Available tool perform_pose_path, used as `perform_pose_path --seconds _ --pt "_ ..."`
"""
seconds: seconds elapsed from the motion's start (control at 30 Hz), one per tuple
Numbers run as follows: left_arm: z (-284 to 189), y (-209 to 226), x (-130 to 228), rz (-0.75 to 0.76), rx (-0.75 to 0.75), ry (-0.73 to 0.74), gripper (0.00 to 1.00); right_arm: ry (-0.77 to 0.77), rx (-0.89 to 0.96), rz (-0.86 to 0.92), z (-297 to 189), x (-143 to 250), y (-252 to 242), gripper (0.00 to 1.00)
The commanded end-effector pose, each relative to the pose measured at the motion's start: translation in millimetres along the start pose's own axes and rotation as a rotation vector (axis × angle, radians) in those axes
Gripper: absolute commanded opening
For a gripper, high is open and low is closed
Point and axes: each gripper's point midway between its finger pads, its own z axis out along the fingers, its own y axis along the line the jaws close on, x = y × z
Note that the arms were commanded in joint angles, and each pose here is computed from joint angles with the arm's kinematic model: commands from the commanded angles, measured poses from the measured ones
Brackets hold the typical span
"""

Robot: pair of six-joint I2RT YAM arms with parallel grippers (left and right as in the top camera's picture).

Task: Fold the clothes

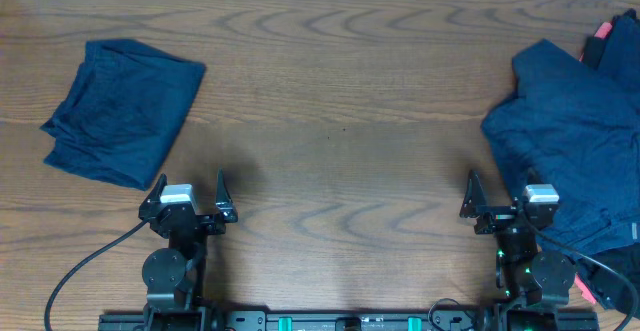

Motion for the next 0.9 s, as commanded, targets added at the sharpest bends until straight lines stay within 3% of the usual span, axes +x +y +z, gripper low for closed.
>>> perform_pose_path --seconds 0.0,0.87 --pt "1.1 1.8 17.4 0.015 -0.005 0.05 0.98 0.0 0.0 -0.013 -0.3 0.2 -0.7 0.99" --pt "1.2 1.8 16.8 0.001 -0.006 0.047 0.98 -0.021 -0.006 -0.013 -0.4 -4.9 0.5 0.99"
